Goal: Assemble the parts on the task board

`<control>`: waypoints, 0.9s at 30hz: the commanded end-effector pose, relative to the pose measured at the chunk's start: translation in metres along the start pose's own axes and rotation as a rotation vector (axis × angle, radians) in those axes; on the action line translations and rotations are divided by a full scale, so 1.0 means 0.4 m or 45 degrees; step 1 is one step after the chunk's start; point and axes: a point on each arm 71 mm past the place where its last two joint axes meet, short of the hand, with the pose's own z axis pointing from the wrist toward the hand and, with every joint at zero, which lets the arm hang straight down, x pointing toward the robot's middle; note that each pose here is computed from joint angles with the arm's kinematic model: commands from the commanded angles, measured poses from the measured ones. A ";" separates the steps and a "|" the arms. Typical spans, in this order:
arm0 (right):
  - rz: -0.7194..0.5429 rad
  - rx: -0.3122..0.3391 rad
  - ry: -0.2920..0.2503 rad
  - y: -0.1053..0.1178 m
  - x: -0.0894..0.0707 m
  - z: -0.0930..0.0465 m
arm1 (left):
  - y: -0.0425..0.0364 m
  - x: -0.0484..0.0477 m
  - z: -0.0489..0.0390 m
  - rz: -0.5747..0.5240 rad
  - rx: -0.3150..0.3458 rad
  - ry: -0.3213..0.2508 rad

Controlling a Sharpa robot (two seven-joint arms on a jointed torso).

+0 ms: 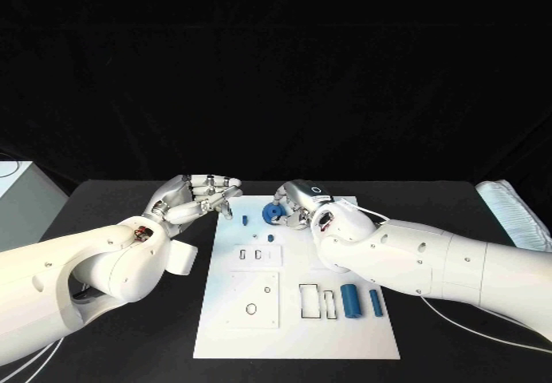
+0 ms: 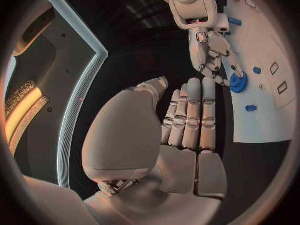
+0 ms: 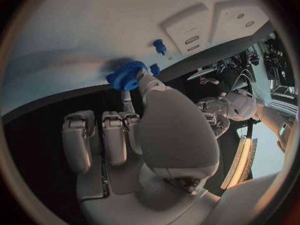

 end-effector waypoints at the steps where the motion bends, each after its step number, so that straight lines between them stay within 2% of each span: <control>1: -0.040 -0.006 0.049 0.004 0.017 0.001 | -0.003 0.006 0.002 -0.009 0.008 0.025; 27: -0.029 0.000 0.096 0.014 0.037 0.019 | -0.002 0.009 0.002 -0.010 0.000 0.031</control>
